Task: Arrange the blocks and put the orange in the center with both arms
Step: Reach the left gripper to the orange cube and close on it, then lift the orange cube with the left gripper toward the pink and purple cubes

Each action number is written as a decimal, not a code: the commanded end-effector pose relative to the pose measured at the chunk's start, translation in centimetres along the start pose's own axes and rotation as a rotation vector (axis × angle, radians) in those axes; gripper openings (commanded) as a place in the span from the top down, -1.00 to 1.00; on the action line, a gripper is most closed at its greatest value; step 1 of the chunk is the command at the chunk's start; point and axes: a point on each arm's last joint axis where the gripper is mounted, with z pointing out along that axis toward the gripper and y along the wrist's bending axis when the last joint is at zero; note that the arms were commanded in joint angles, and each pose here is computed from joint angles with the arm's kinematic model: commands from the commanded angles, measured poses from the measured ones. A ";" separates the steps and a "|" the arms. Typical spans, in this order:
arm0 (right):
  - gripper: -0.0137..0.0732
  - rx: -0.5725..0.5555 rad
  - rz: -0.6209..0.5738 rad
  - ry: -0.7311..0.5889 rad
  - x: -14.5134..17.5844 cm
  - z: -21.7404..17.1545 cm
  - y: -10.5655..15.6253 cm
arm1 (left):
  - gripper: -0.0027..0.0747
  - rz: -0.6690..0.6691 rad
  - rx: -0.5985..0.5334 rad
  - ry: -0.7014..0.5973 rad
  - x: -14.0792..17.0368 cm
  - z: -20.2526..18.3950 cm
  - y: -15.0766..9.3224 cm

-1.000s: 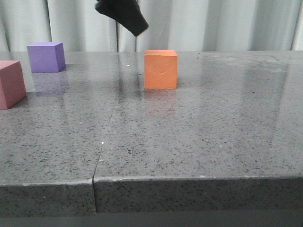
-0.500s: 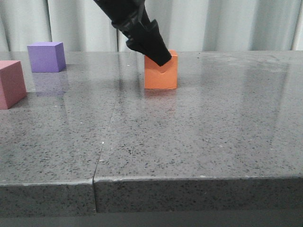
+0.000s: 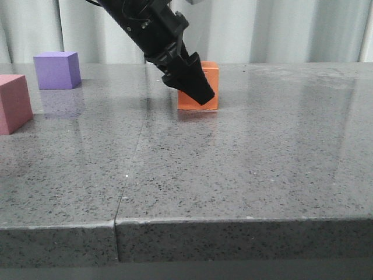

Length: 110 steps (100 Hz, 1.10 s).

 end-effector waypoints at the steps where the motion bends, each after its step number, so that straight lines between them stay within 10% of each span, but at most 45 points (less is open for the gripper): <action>1: 0.84 -0.014 -0.031 -0.085 -1.3 -0.2 0.2 | -0.79 0.008 -0.056 -0.106 -3.0 -3.1 -0.2; 28: 0.84 -0.014 -0.031 -0.085 -1.3 -0.2 0.2 | -0.11 0.008 -0.054 -0.105 -2.9 -3.1 -0.2; 55: 0.84 -0.014 -0.031 -0.085 -1.3 -0.2 0.2 | -0.10 0.000 -0.061 -0.114 -3.2 -3.7 -0.3; 110: 0.84 -0.014 -0.031 -0.085 -1.3 -0.2 0.2 | -0.06 -0.620 -0.434 -0.096 -2.6 -12.8 2.0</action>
